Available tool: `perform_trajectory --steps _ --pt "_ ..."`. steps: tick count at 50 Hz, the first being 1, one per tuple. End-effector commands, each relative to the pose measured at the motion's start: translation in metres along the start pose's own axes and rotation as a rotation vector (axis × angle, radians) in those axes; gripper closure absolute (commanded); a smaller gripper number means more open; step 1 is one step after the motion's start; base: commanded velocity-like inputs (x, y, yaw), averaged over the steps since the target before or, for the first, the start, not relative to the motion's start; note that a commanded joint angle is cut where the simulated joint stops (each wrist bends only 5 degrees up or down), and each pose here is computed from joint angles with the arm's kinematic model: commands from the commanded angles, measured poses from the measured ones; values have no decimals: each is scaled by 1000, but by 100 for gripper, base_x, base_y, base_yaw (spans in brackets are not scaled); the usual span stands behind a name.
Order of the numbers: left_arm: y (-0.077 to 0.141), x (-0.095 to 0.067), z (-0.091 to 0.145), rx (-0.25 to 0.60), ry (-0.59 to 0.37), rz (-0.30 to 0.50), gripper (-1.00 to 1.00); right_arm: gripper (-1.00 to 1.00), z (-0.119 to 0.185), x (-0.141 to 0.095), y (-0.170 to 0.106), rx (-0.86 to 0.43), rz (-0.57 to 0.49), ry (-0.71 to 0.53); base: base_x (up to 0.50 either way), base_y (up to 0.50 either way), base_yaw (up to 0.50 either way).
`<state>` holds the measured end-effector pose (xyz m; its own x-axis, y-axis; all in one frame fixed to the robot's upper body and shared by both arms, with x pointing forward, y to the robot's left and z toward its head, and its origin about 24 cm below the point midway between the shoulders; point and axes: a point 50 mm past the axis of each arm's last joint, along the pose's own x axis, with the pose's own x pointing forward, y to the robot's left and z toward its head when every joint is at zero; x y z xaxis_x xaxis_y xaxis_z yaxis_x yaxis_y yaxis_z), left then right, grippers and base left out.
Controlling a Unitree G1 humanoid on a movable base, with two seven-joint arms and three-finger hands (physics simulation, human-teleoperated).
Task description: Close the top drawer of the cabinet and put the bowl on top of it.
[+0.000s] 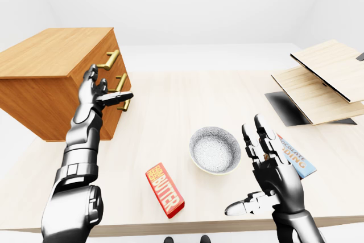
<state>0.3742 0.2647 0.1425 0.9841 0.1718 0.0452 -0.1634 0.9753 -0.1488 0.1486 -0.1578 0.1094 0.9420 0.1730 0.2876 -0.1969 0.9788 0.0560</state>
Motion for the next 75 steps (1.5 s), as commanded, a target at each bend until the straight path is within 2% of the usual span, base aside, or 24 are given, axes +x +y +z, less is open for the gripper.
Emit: perform_trajectory --steps 1,30,44,45,49,50,52,61,69,71,72,75 --pt "9 0 4 -12 -6 37 -100 -100 0 0 0 0 0 3 0 0 0" --pt "17 0 10 -56 -26 72 -100 -100 -1 -1 0 2 -1 5 0 0 0" --pt "-4 -21 24 -48 -171 -4 -100 -100 -3 -1 0 4 -1 14 0 0 0" --pt "-8 -26 27 -46 -203 -19 -100 -100 -3 -2 0 5 0 16 0 0 0" --pt "-8 -27 28 -46 -210 -20 -100 -100 -3 -2 0 6 0 17 0 0 0" --pt "-11 -38 42 -54 -290 -30 -100 -100 -3 -3 0 8 -1 20 0 0 0" --pt "-13 -44 49 -58 -329 -36 -100 -100 -3 -3 0 9 -1 20 0 0 0" --pt "-27 -66 61 -55 -432 -91 -100 -100 -1 -4 -1 10 -3 15 0 0 0" --pt "-39 -92 72 -54 -530 -146 -100 -100 -4 -6 0 16 -2 33 0 0 0" --pt "-45 -100 72 -26 -548 -180 -100 -100 -4 -6 0 15 -3 31 0 0 0" --pt "-52 -106 70 22 -553 -207 -100 -100 -3 -6 0 17 -2 30 0 0 0" --pt "-60 -117 70 46 -579 -247 -100 -100 -3 -6 0 15 -2 27 0 0 0"
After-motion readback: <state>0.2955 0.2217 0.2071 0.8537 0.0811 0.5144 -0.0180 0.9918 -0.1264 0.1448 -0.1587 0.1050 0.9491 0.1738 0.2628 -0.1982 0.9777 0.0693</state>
